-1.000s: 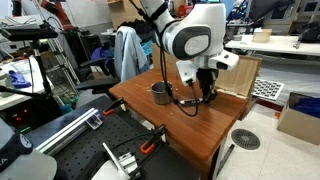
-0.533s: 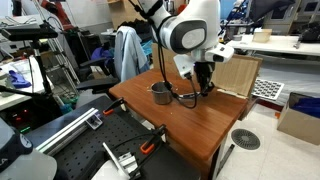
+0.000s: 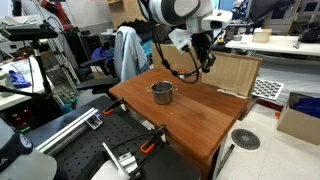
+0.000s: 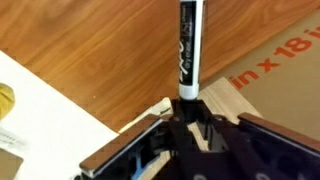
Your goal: Put the marker in the pot
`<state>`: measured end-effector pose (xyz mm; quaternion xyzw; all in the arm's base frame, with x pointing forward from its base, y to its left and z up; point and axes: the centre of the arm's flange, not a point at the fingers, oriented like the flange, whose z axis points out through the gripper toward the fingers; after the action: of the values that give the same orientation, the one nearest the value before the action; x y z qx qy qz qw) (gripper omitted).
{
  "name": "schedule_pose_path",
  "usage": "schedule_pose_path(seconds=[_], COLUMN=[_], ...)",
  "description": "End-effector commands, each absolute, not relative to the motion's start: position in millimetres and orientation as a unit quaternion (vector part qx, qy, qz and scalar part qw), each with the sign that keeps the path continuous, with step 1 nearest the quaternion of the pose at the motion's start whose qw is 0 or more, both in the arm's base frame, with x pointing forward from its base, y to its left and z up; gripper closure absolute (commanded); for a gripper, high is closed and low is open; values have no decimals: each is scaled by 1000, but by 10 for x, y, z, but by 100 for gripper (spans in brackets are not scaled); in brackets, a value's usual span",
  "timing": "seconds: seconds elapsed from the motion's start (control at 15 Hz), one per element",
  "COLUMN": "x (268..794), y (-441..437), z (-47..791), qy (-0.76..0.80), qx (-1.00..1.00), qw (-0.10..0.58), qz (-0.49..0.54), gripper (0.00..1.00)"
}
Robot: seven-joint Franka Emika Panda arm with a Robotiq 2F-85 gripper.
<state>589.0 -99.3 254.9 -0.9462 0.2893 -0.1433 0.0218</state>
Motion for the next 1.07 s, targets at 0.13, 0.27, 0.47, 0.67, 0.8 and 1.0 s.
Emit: schedule_pose_path(seconds=[0.13,0.27,0.47,0.67,0.8,1.0], x=[5539,5471,5383,5297,5244,5145], y=[-767,-641,-446,-256,-148,21], z=[3048,3112,3091,3017,2947,2829], qy=[275,278,288,308,315,312], qx=[-939,-935,-930,-925,-924,-927], qw=[-18,-24,-25,-22,-21,-28], qz=[-207,-219,-225,-221,-215,-206], gripper=[95,95,95,95,95,95])
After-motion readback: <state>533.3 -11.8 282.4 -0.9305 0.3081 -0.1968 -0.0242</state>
